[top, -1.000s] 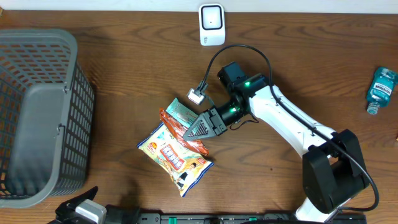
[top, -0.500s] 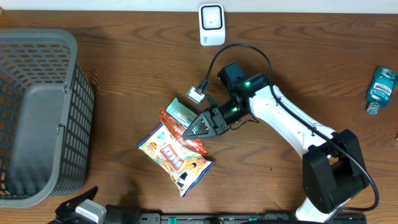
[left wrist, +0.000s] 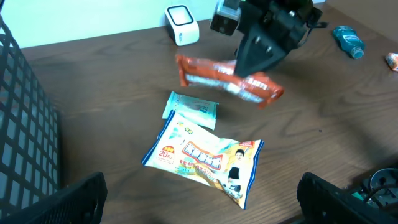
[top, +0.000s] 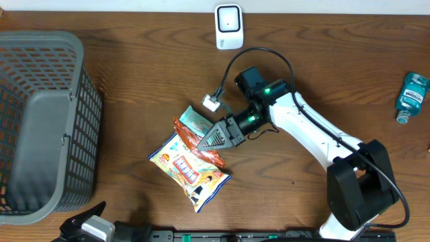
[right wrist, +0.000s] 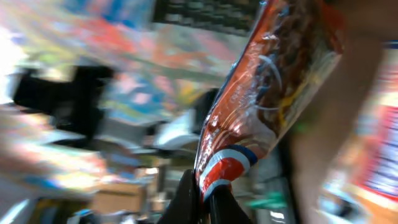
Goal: Scan the item barcode
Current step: 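Carry the chocolate bar up to the white scanner window, then move the bar to the right edge and release it, then reach the right gripper down to the light-blue wet-wipe pack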
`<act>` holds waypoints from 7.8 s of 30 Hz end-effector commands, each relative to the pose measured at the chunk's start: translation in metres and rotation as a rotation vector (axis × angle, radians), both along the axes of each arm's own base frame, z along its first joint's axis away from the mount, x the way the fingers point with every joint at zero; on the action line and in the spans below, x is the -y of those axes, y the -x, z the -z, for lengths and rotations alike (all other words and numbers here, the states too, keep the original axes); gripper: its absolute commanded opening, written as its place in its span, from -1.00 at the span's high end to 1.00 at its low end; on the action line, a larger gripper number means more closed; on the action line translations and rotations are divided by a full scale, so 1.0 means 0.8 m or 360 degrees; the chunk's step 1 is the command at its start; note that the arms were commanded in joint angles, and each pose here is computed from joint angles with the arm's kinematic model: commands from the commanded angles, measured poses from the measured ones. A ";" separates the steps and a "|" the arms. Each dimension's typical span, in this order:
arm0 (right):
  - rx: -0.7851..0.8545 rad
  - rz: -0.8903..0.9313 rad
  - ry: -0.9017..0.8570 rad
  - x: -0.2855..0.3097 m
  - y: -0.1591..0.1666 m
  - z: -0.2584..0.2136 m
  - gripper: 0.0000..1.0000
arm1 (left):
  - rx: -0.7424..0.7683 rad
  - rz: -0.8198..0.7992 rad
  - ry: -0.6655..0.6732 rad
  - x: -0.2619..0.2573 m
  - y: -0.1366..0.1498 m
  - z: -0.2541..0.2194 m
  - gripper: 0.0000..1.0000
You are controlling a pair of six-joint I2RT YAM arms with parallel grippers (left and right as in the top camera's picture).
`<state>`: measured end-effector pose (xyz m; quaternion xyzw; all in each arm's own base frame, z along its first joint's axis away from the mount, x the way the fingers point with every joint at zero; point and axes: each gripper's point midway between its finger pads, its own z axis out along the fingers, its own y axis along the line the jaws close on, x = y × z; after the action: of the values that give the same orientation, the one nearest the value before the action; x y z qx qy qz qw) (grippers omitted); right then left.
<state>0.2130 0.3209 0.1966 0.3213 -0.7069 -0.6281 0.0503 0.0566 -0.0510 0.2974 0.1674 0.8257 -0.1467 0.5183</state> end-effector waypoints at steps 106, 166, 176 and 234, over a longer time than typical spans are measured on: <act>0.0111 0.2122 0.2598 0.591 -0.383 0.180 -0.25 | 0.0014 0.0019 0.0007 0.002 0.002 -0.003 -0.96; 0.0340 0.0996 0.1444 0.189 -0.265 0.029 -0.99 | 0.0014 0.0019 0.0007 0.002 0.002 -0.003 -0.96; 0.0247 0.0601 0.1608 0.053 -0.148 0.130 -0.74 | 0.0014 0.0019 0.0007 0.002 0.002 -0.003 -0.96; 0.1862 -0.0047 0.1543 -0.002 -0.129 0.189 -0.78 | 0.0014 0.0019 0.0007 0.002 0.002 -0.003 -0.96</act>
<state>0.3189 0.3233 0.0516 0.5241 -0.8297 0.0245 -0.1906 0.0566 -0.0510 0.2974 0.1674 0.8257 -0.1467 0.5183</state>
